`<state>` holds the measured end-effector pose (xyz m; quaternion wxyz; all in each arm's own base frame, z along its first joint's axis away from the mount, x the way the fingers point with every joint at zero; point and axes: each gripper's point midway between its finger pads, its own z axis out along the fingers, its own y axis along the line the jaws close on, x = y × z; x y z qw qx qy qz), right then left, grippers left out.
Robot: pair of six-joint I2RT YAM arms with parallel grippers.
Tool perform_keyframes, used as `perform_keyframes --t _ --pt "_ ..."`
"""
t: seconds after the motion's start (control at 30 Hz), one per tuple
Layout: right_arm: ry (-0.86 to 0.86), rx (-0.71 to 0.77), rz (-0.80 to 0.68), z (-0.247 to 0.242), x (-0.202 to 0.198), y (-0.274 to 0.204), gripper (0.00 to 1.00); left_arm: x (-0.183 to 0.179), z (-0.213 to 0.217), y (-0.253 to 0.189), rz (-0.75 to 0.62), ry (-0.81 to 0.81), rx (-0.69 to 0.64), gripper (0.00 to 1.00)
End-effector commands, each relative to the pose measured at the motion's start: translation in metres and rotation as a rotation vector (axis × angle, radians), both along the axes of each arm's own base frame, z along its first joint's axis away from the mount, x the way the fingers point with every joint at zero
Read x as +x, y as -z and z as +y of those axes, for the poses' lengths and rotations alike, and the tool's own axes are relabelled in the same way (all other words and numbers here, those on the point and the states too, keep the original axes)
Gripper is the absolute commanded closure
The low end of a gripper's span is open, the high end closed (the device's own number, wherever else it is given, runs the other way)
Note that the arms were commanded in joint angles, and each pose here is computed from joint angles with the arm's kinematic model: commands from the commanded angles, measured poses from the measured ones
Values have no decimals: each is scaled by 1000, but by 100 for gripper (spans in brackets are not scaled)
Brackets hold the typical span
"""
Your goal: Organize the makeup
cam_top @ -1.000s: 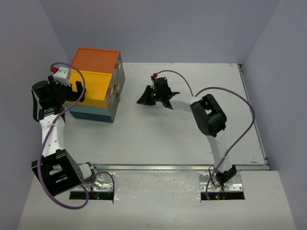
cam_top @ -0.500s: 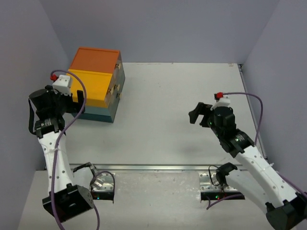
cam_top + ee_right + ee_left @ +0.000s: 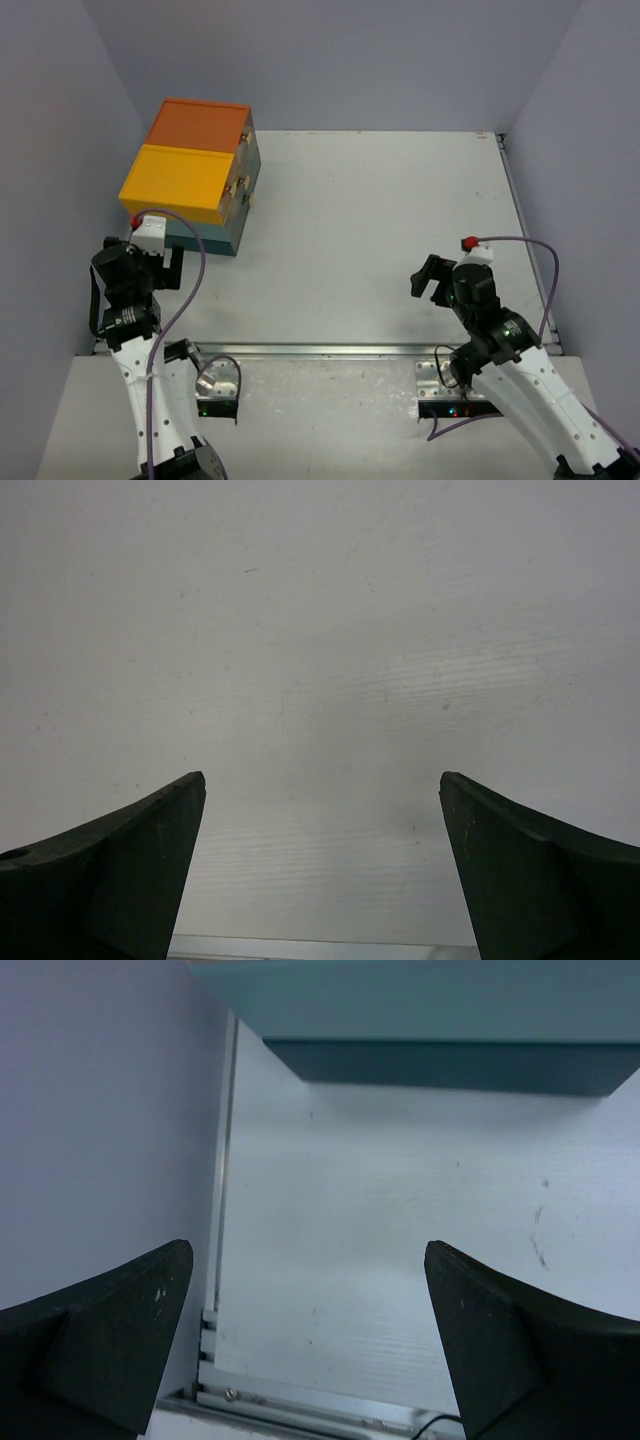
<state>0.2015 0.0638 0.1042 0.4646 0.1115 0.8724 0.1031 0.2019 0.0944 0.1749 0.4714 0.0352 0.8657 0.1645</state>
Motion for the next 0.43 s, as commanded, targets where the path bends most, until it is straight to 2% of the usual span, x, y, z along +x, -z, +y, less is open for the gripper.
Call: perform_keyframes --t 0.0,0.4 --pt "21 57 -40 2 2 -5 1 -10 9 25 72 -45 25 0" --pt "8 60 -115 2 7 -8 1 -17 15 49 78 -84 48 0"
